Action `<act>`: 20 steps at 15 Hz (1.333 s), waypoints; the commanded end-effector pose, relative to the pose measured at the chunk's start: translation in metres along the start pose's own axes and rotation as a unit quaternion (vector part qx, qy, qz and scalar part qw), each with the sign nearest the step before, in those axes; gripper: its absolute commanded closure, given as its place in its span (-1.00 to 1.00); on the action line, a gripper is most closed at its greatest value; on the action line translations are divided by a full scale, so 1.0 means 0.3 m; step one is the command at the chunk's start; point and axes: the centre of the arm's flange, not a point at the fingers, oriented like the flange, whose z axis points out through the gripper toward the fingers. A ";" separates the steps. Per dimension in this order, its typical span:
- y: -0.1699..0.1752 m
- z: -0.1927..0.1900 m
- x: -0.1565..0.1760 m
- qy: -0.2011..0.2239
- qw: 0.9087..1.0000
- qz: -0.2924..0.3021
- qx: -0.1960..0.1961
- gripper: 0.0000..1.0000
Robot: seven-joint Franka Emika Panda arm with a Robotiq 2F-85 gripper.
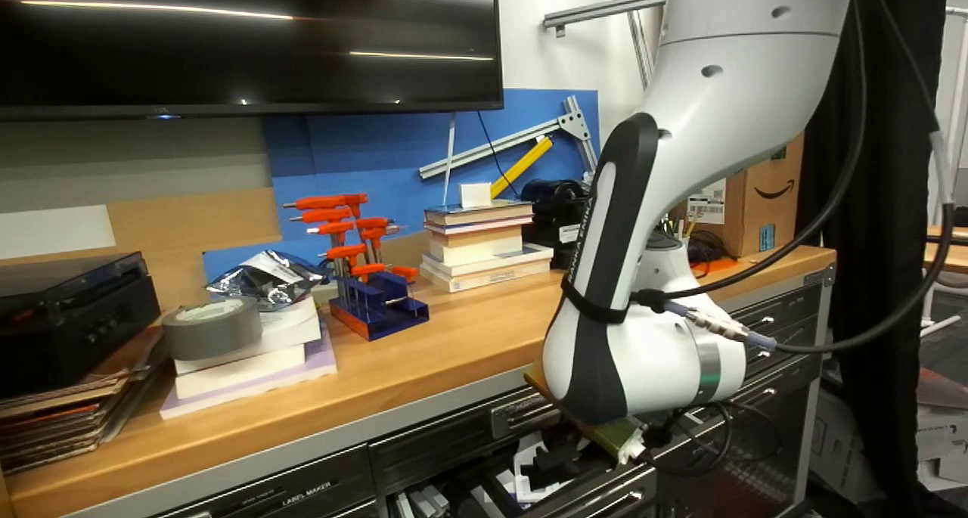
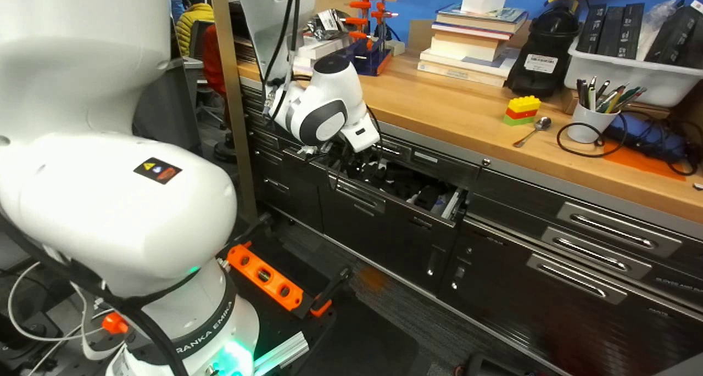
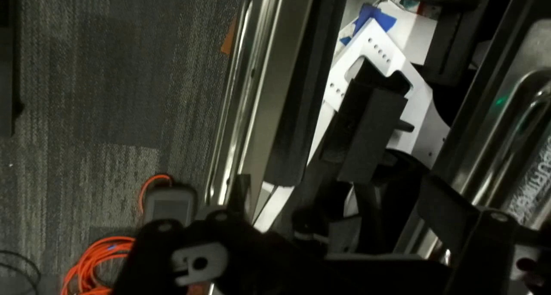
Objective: Place the black objects inside the open drawer then close the drawer
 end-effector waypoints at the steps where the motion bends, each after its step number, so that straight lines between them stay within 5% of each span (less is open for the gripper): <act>1: -0.007 -0.181 -0.017 0.048 0.997 -0.021 -0.059 -1.00; 7: 0.143 -0.143 0.020 0.034 0.975 -0.053 -0.212 -1.00; 12: 0.130 -0.104 -0.043 0.012 0.944 -0.107 -0.311 -1.00; 20: 0.122 0.023 -0.083 -0.045 0.919 -0.128 -0.371 -1.00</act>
